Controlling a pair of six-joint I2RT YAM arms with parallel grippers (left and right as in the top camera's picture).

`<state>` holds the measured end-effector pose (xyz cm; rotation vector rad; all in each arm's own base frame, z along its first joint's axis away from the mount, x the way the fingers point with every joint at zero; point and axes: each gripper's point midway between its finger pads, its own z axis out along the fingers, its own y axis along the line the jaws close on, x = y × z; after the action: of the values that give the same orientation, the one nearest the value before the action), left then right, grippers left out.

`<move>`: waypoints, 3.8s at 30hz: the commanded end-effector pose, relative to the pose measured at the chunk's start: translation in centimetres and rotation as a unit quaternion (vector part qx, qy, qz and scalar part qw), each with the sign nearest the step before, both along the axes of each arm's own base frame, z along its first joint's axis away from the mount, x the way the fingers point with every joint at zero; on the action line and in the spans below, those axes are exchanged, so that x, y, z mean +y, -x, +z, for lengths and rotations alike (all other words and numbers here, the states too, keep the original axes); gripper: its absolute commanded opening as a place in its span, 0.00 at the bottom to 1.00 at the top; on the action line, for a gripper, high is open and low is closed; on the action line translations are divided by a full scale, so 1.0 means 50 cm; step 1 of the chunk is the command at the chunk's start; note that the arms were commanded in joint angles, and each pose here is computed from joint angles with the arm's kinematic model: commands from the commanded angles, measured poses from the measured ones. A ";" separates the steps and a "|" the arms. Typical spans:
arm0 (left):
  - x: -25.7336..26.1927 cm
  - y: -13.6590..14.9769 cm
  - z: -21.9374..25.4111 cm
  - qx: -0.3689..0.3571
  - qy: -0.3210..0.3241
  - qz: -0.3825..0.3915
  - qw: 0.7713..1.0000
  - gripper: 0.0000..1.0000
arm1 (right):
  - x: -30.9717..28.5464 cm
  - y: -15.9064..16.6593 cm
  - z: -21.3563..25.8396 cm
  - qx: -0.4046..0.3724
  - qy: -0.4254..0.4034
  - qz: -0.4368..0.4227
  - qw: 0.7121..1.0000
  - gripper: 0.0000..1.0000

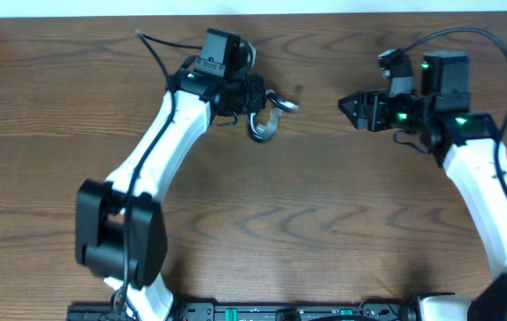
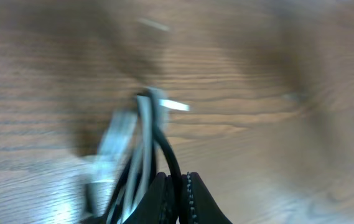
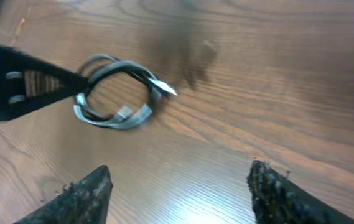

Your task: Untangle cables

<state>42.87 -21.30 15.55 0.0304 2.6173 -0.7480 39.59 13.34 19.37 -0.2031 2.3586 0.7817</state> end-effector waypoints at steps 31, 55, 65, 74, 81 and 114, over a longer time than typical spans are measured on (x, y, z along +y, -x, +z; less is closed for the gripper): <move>-0.124 0.038 0.099 0.033 0.174 -0.053 0.983 0.07 | 0.123 -0.061 -0.154 0.127 -0.060 -0.072 0.987 0.66; -0.165 0.032 0.210 -0.001 0.274 -0.084 0.958 0.07 | 0.031 -0.057 -0.329 0.201 0.068 -0.220 0.952 0.59; -0.117 0.037 0.316 -0.139 0.229 -0.098 0.958 0.08 | 0.022 -0.057 -0.331 0.205 0.067 -0.227 0.950 0.54; -0.056 0.049 0.311 -0.166 0.141 -0.061 0.974 0.07 | 0.022 -0.057 -0.331 0.205 0.067 -0.227 0.950 0.54; -0.036 0.081 0.208 -0.081 0.073 -0.049 0.993 0.07 | 0.022 -0.057 -0.331 0.205 0.067 -0.227 0.950 0.52; -0.082 0.063 -0.078 0.077 -0.007 -0.027 0.997 0.07 | 0.064 -0.025 -0.327 0.225 0.048 -0.138 0.963 0.51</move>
<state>39.21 -25.42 12.89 0.0771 2.7561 -0.8139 41.15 16.43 3.40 0.3350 2.7518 0.5994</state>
